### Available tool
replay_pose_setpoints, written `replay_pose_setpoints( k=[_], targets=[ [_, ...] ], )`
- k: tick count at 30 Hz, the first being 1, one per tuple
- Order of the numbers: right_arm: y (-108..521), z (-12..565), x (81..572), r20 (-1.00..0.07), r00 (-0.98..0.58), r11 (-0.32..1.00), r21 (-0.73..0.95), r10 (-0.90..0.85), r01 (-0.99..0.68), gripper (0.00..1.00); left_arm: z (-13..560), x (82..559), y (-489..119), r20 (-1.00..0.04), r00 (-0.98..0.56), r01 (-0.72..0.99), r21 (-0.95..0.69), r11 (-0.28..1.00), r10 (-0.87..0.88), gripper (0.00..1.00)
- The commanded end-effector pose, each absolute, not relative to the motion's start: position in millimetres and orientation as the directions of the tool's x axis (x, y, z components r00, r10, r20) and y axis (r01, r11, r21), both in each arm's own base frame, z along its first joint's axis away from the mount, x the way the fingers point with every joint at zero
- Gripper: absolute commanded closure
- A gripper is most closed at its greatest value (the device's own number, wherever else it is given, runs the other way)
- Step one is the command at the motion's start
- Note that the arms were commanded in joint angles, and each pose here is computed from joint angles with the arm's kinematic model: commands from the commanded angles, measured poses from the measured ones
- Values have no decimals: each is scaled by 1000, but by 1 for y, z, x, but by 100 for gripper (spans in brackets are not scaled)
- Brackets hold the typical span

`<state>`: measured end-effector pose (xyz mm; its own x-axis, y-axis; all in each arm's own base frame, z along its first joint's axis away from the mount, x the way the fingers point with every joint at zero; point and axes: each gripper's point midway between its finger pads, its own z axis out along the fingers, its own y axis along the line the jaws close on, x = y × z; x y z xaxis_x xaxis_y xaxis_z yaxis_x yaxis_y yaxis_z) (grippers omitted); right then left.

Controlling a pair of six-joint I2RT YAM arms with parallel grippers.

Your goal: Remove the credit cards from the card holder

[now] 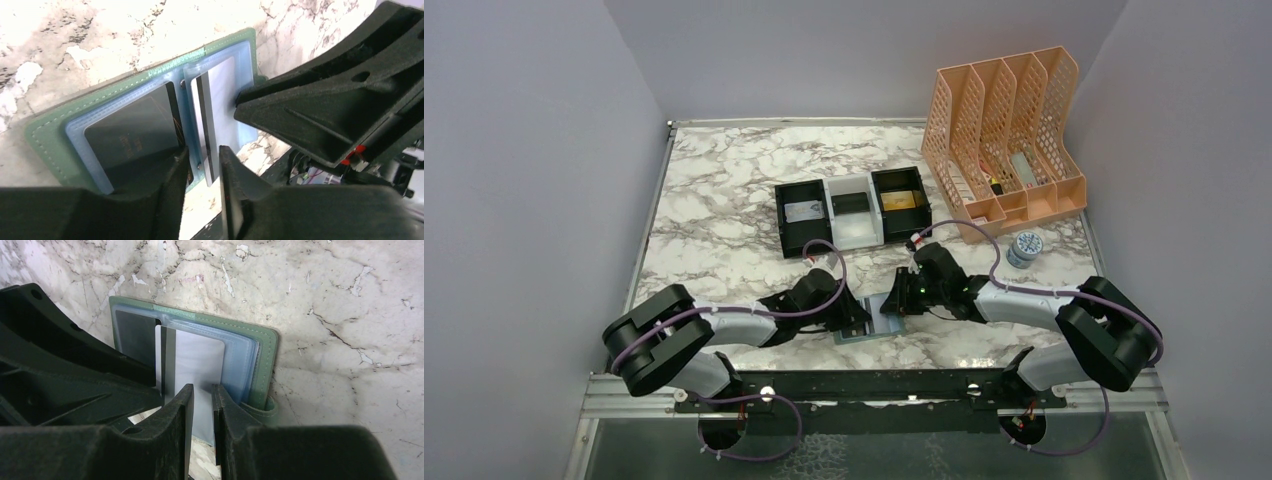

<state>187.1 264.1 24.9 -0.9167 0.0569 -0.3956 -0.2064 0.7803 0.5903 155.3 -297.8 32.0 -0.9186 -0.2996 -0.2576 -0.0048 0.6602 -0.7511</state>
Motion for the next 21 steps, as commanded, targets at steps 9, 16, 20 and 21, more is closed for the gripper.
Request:
replay_pose_setpoints(
  k=[9, 16, 20, 21],
  targets=[
    [246, 6, 184, -389, -919, 836, 522, 57, -169, 79, 41, 167, -299, -291, -894, 5, -768, 640, -342, 97],
    [244, 3, 183, -386, -921, 840, 516, 57, -165, 79, 46, 163, -282, -299, -866, -16, -784, 621, -400, 100],
    [246, 6, 185, -389, -920, 836, 521, 55, -171, 79, 45, 162, -277, -293, -860, -30, -788, 615, -418, 100],
    [248, 7, 184, -390, -919, 832, 526, 53, -175, 79, 45, 162, -277, -293, -860, -30, -789, 614, -419, 100]
  ],
)
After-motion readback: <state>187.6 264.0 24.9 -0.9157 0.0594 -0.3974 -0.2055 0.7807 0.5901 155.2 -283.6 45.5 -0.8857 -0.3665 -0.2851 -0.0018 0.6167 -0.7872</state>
